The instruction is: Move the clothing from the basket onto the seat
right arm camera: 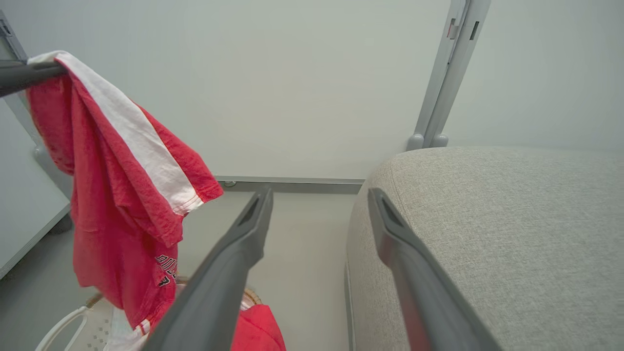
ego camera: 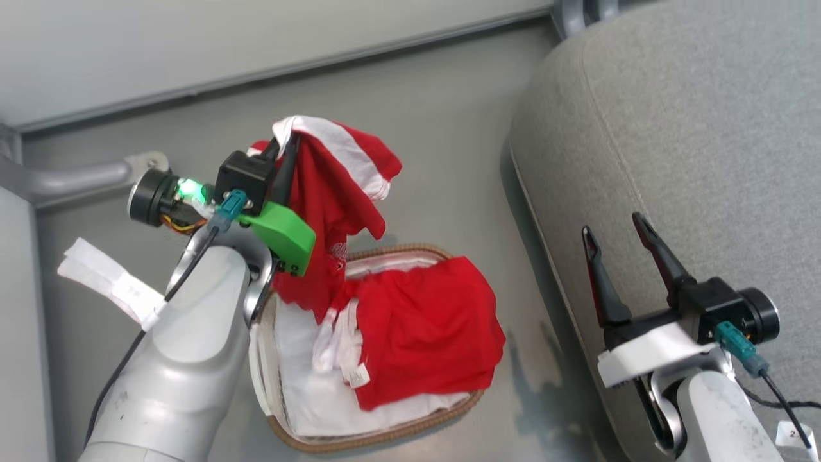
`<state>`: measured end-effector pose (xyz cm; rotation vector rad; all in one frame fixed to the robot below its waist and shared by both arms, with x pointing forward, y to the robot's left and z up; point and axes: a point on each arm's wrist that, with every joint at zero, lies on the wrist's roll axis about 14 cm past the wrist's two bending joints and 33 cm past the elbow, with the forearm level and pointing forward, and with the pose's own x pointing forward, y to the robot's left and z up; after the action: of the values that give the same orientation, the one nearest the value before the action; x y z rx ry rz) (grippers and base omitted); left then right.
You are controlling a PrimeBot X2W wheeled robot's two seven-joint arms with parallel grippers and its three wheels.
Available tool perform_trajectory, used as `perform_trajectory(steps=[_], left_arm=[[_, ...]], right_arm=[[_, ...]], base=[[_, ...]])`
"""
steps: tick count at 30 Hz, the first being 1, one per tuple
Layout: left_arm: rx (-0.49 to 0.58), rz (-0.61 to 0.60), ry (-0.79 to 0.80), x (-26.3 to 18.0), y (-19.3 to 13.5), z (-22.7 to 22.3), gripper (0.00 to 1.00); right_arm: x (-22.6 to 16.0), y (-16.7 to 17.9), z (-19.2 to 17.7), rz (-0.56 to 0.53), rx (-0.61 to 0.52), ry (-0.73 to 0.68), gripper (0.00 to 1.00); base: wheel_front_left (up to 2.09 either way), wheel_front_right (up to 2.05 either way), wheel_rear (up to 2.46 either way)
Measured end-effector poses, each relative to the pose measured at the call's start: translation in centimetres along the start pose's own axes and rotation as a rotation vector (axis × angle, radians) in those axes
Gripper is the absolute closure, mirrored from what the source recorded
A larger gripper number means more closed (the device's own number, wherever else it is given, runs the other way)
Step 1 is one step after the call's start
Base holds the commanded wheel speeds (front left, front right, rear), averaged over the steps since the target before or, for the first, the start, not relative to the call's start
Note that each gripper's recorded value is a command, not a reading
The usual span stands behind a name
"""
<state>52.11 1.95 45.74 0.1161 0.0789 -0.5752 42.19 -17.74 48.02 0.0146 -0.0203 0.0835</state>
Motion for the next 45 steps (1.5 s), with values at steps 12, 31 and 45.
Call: perform_trajectory(steps=[12,31,45], left_arm=[[0.212,0.007,-0.322,-2.3,0.2,16.8,1.0],[0.38,-0.069,-0.469,-5.3,-4.1,27.3,1.0],[0.398,-0.124,-0.475,-7.3,-6.6,28.0,1.0]], right_arm=[[-3.2,4.5,4.4,0.12,-0.018,-0.11,0.0],[-4.3,12.7,8.3,0.37,-0.058,-0.225,0.0],[0.4,16.2,11.0,0.479,-0.141,-0.267,0.0]], base=[[0.0,0.0,0.0],[0.0,0.0,0.0],[0.0,0.0,0.0]])
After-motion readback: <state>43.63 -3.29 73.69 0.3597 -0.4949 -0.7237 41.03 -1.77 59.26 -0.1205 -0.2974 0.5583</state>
